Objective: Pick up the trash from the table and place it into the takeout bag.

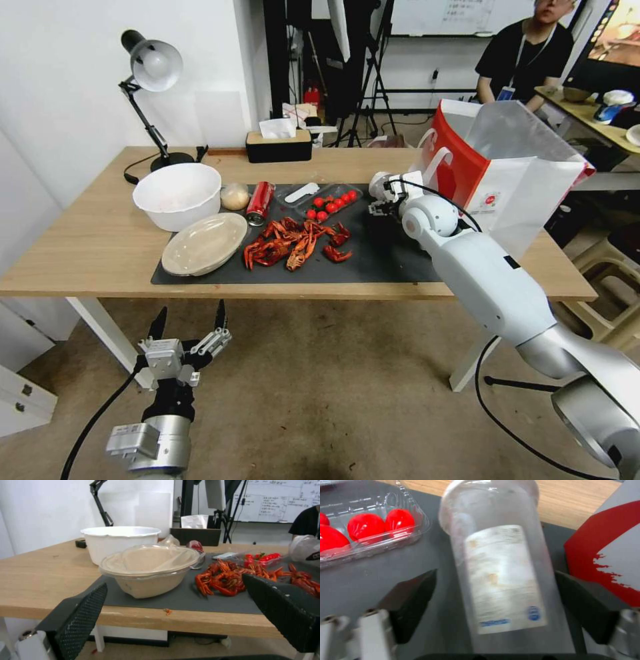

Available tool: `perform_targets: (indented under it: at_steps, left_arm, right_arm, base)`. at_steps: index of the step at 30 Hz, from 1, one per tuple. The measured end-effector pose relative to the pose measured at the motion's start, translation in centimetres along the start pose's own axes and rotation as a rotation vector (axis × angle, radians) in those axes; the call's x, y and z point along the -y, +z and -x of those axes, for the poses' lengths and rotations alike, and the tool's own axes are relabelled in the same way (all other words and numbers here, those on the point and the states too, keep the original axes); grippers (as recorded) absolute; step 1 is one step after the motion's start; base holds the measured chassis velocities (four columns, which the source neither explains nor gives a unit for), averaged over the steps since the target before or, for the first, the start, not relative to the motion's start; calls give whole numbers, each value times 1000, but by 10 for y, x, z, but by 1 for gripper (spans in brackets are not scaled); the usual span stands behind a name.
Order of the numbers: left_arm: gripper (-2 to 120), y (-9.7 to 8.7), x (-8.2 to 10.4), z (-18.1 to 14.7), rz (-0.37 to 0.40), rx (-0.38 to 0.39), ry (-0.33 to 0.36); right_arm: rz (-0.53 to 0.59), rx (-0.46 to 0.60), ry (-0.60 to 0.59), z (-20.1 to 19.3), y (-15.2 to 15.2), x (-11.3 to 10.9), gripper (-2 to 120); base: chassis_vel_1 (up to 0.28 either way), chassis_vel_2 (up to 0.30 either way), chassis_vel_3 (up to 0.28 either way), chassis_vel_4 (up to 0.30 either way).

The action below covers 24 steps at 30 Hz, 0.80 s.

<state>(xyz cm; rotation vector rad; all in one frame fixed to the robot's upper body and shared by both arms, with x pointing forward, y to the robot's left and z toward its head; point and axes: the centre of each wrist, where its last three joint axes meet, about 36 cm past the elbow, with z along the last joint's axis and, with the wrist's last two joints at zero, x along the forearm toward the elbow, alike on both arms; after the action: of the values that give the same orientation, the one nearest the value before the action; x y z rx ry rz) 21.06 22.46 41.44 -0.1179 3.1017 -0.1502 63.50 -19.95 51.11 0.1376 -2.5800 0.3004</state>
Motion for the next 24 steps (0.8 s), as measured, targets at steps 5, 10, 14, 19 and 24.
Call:
perform_targets:
  at_steps: [5,10,14,19,24]
  left_arm:
    - [100,0,0,0,0,-2,15]
    - [100,0,0,0,-2,-1,16]
    - [100,0,1,0,-3,-1,15]
    - [100,-1,1,0,-3,2,14]
    - [100,-2,0,0,-3,4,13]
  right_arm:
    - [5,-10,-4,1,5,0,62]
    - [10,-9,-7,0,6,2,47]
    - [15,-8,-12,-2,6,2,37]
    - [24,-7,-13,-3,6,0,25]
    - [31,16,-21,-13,2,-2,14]
  base:
    - [0,0,0,0]
    - [0,0,0,0]
    - [0,0,0,0]
    - [0,0,0,0]
    - [0,0,0,0]
